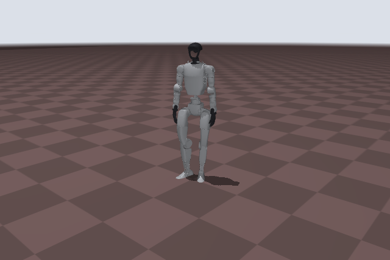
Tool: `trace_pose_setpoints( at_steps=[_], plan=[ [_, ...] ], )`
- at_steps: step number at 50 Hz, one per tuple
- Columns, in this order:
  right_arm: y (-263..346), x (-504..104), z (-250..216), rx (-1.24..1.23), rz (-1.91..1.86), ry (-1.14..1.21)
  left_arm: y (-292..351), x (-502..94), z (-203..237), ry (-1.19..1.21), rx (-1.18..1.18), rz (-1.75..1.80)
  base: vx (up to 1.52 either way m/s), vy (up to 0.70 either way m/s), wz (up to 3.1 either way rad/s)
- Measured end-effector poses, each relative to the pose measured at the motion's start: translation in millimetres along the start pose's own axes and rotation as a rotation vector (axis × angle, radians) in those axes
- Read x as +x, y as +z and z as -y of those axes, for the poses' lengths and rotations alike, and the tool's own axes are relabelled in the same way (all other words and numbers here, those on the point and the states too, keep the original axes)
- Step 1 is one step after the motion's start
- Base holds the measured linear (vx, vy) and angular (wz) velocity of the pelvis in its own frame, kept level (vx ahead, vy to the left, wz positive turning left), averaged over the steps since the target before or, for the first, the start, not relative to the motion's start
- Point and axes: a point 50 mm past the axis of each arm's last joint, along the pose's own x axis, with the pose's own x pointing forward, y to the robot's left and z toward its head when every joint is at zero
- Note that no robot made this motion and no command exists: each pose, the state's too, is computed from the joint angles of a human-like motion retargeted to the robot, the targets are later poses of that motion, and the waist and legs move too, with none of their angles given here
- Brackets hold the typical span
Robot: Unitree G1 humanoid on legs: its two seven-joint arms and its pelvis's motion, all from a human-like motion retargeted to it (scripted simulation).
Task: Upper body actions
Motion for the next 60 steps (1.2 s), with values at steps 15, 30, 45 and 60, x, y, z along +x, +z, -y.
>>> trace_pose_setpoints(
  at_steps=[15, 30, 45, 60],
  plan=[
    [-10, 0, -5, 0.086, -0.006, -0.019, 22, -1, -6, 0.018, 0.043, 0.064, 0.00, -0.06, 1.08],
    [-32, -4, 20, 0.019, -0.046, -0.109, 55, -4, -7, 0.068, -0.034, 0.185, -0.19, -0.07, 2.02],
    [-75, -9, 2, 0.080, -0.209, -0.104, 18, -4, -20, 0.113, -0.172, 0.051, 0.01, 0.14, 3.19],
    [10, -2, 25, 0.061, 0.139, -0.106, -31, -3, -7, 0.098, -0.495, -0.061, 0.27, 0.20, 1.43]
  ],
)
